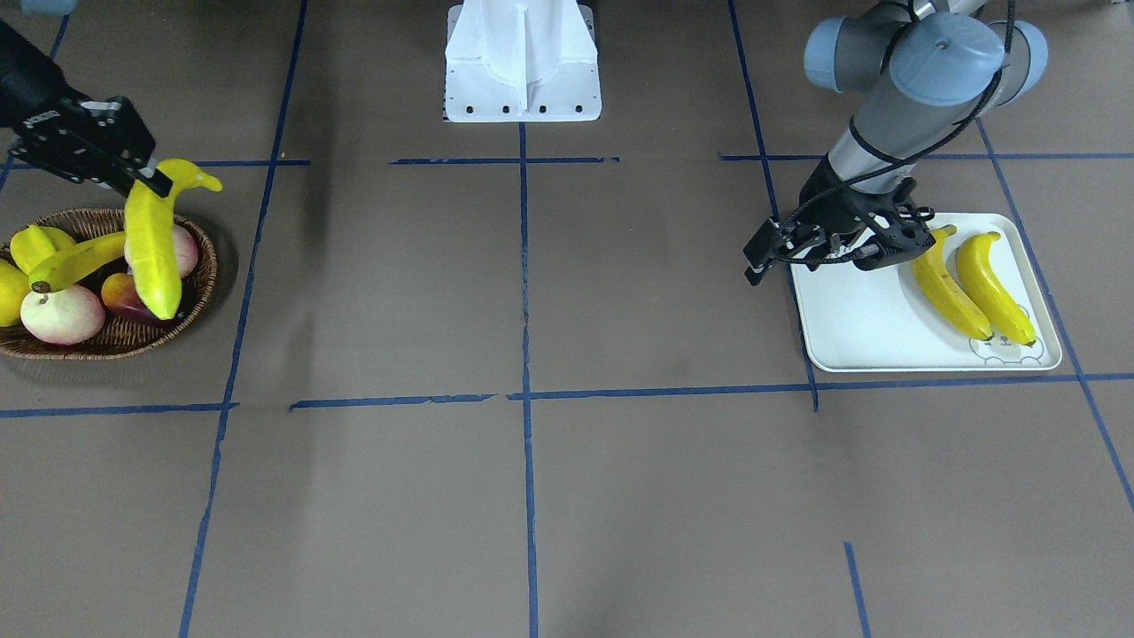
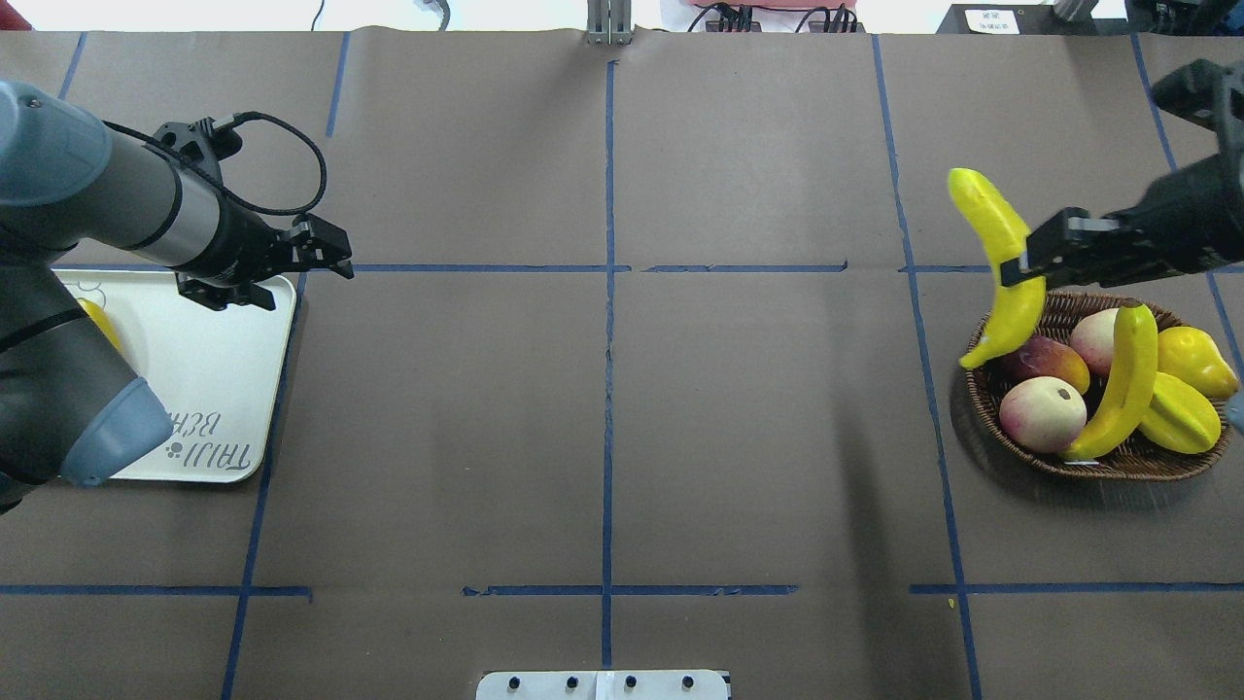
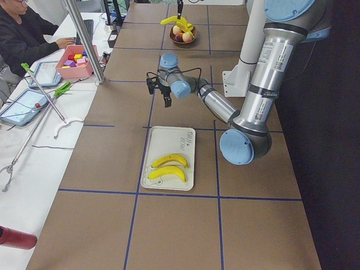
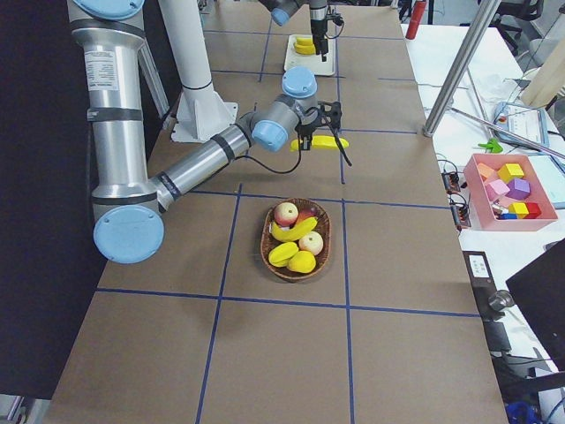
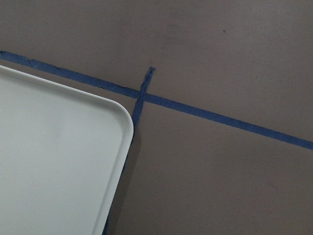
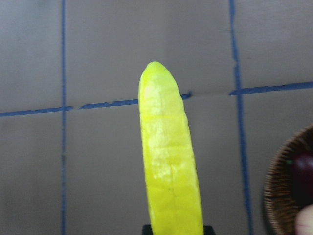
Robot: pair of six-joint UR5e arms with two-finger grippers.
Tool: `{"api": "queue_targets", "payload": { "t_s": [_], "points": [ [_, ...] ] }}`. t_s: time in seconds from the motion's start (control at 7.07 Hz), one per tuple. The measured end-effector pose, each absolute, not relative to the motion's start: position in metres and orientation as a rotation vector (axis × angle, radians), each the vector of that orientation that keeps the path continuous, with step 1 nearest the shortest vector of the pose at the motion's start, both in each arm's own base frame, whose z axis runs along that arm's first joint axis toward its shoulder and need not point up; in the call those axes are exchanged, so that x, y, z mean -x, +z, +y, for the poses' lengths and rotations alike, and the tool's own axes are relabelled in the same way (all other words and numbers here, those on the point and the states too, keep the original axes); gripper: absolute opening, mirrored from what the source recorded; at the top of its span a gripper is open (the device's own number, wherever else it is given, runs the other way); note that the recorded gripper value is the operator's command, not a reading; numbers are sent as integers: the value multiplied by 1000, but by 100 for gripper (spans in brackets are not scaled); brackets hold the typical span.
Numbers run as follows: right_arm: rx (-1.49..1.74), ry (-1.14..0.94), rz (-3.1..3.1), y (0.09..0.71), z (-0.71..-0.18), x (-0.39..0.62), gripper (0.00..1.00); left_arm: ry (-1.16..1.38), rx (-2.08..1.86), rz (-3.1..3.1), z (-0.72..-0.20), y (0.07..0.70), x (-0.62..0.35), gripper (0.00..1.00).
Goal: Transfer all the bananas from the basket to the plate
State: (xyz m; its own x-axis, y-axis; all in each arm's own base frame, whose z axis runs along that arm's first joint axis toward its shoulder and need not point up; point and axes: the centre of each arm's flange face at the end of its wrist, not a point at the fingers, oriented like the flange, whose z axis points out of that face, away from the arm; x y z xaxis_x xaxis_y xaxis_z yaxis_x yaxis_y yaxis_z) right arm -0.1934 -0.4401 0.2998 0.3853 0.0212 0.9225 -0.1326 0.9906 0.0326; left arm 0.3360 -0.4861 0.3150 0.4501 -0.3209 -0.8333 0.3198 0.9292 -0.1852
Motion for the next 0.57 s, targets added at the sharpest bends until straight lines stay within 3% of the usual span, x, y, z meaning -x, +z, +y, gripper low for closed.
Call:
{"api": "queue_targets", "payload": {
  "t_s": [0.28, 0.57],
  "points": [
    [-135, 118, -1284, 220, -442, 260, 1, -483, 22, 1264, -477, 270, -346, 99],
    [-187, 160, -1438, 188, -402, 324, 1, -523, 65, 1449, -467, 239, -347, 99]
  ]
}}
